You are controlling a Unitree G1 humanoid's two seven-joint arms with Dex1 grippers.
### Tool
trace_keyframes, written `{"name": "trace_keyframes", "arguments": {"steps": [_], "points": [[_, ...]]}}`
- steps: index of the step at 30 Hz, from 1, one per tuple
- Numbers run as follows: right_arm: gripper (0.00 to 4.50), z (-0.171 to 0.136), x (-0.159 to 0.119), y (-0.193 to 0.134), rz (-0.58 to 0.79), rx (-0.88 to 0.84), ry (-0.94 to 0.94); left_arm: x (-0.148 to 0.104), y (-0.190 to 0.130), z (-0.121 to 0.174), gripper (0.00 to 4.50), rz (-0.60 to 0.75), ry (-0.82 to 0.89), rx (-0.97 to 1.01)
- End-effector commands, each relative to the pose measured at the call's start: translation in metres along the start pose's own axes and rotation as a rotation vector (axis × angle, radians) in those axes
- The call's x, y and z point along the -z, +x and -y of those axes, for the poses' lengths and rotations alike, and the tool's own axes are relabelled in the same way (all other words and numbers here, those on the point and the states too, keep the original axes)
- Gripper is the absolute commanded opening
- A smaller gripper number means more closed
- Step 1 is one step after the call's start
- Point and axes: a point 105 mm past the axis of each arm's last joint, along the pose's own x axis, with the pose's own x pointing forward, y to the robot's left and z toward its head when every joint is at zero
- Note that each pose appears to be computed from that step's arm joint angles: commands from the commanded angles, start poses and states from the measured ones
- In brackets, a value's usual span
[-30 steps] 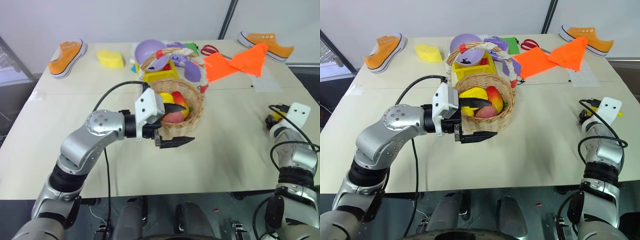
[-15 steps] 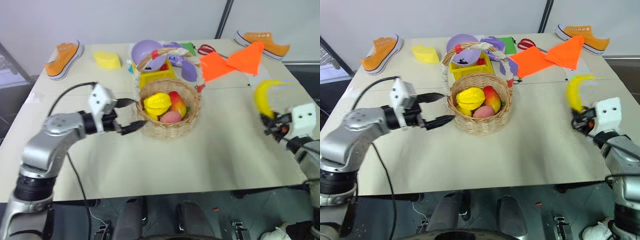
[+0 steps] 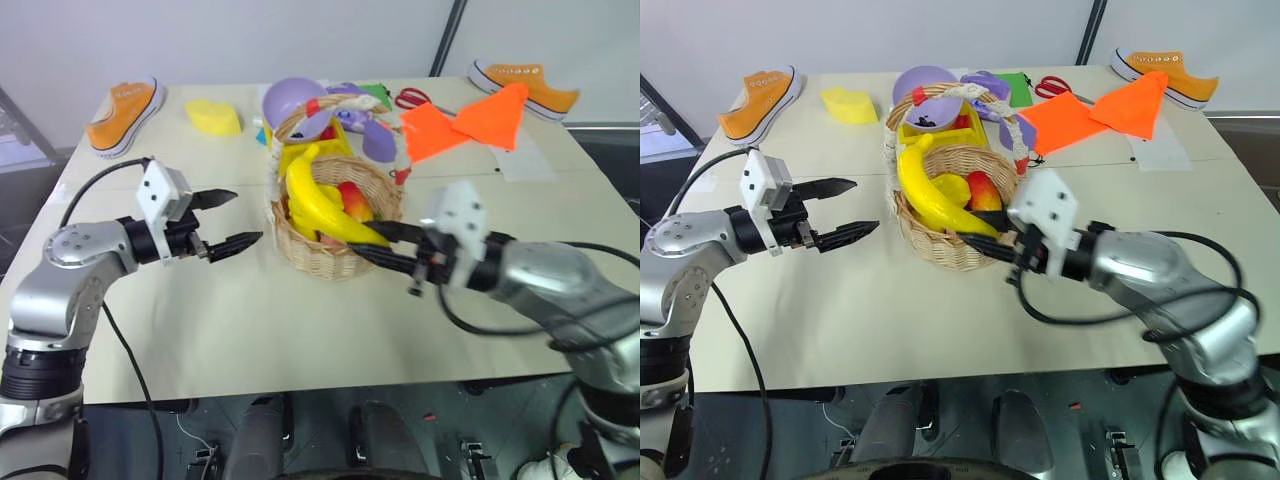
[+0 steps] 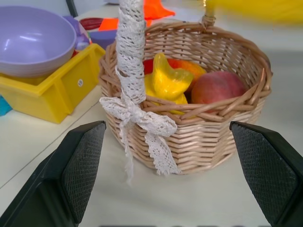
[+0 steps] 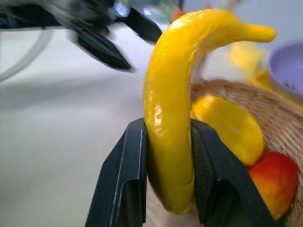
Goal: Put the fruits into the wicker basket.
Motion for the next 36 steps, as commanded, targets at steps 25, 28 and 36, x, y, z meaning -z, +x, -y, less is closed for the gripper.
{"name": "trace_keyframes", "arguments": {"steps": [25, 28, 36], "points": [[3.23, 0.109, 0.016, -0.019, 0.105, 0.483, 0.060, -0.043, 0.023, 0.055, 4.50, 0.215, -0.038, 0.210], [2.12, 0.116, 0.017, -0.016, 0.131, 0.488, 0.087, -0.042, 0.023, 0.056, 4.50, 0.210, -0.040, 0.205], [0.03, 0.130, 0.006, -0.070, 0.196, 0.654, 0.078, -0.037, 0.020, 0.059, 4.50, 0.186, -0.034, 0.181]]}}
